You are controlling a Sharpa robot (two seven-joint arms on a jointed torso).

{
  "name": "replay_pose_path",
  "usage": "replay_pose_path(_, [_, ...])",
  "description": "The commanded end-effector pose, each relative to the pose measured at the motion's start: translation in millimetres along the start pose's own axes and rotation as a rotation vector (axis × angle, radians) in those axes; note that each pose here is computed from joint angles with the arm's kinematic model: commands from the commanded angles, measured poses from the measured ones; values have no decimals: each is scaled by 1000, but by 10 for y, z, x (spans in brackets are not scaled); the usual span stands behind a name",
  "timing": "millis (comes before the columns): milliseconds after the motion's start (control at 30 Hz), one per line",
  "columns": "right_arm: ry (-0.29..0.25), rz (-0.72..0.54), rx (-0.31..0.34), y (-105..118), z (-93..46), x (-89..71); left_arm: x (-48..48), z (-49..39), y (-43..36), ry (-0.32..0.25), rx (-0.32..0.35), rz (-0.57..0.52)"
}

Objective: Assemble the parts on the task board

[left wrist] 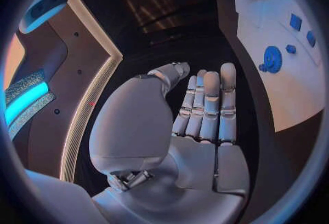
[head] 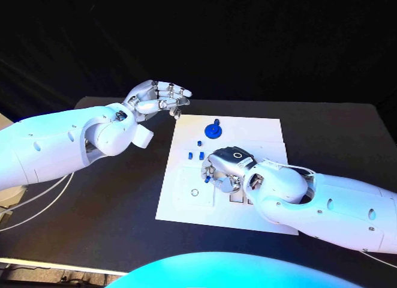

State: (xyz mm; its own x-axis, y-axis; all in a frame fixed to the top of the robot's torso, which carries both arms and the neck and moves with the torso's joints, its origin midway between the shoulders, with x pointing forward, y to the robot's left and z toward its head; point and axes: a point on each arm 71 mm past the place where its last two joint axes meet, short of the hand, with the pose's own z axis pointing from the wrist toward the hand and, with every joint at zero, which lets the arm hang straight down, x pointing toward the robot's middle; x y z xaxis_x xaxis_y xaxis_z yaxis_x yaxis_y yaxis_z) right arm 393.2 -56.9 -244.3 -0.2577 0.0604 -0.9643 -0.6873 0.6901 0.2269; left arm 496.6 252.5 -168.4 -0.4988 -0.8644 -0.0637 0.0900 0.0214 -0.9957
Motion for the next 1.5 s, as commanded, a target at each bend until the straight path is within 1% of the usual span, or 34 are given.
replay_pose_path(33, [48,-31,-1,17,3,53,18,2,-7,11,3,-12])
replay_pose_path(233, [78,-43,-6,46,6,83,16,0,-8,11,3,-12])
replay_pose_path(433, [74,-39,-15,61,3,87,13,-3,-7,10,1,-12])
replay_pose_path(567, [60,-33,-13,52,-1,79,10,-6,-7,9,1,-12])
replay_pose_path(733, [20,-25,-3,27,-14,52,8,-8,-6,10,-1,-12])
replay_pose_path(967, [-20,-14,-4,18,-44,20,4,-10,-4,12,-4,-13])
replay_pose_path(1200, [-70,-1,-2,-24,-146,-38,-9,-12,1,8,-7,-11])
replay_pose_path(1367, [-110,27,16,-101,-268,-141,-17,-14,3,8,-9,-11])
replay_pose_path(1433, [-105,59,41,-161,-324,-199,-20,-16,4,7,-9,-11])
replay_pose_path(1500, [-86,104,81,-255,-387,-279,-27,-22,4,6,-10,-10])
